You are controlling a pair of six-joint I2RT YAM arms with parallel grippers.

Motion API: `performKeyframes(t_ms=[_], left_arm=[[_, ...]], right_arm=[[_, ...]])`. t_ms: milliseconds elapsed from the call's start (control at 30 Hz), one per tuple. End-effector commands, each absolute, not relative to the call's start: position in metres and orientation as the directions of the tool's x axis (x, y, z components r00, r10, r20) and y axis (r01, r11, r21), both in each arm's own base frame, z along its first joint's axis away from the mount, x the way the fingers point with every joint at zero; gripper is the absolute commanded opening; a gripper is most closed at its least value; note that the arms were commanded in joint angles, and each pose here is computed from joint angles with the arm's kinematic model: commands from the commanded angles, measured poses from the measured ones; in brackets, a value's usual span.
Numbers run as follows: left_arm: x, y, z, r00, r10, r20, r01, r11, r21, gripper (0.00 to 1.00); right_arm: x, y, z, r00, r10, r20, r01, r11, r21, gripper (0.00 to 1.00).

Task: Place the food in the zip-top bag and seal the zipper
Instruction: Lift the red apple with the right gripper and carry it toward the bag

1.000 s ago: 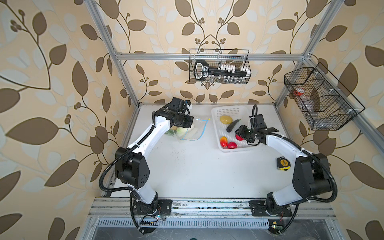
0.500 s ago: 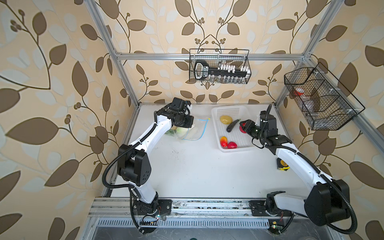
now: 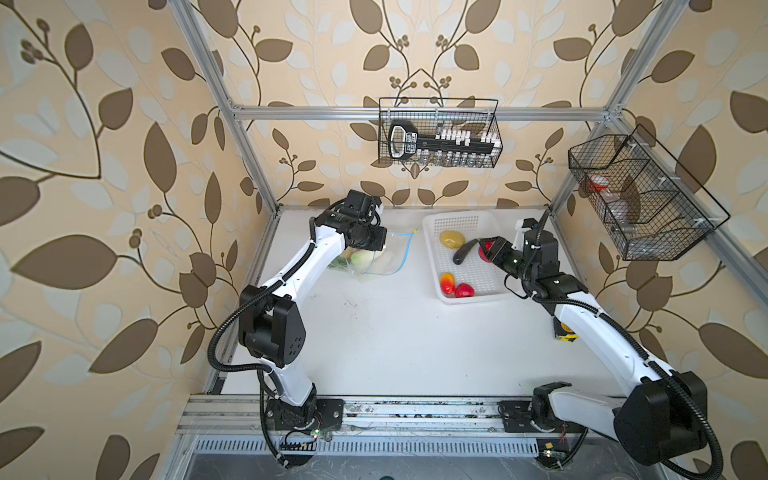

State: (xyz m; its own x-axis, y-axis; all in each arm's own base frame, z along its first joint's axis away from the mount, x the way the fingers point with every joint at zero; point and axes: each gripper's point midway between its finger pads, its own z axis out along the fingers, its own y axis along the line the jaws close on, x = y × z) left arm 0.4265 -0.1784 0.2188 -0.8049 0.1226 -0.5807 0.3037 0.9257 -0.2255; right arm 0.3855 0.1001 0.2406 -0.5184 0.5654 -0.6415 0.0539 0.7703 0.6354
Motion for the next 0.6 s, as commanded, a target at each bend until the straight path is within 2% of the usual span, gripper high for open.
performKeyframes(t_ms=[0, 567], left_arm=[[0.433, -0.172, 0.236, -0.796, 0.121, -0.593, 0.293, 0.934, -0.203, 0.0], [0.437, -0.181, 0.255, -0.798, 0.106, -0.593, 0.303, 0.921, -0.243, 0.0]], right_arm=[[0.385, 0.117, 0.257, -0.512, 0.541, -0.667, -0.046, 0.759, 0.65, 0.23], [0.385, 0.193, 0.297, -0.516, 0.44, -0.734, -0.276, 0.726, 0.63, 0.22]])
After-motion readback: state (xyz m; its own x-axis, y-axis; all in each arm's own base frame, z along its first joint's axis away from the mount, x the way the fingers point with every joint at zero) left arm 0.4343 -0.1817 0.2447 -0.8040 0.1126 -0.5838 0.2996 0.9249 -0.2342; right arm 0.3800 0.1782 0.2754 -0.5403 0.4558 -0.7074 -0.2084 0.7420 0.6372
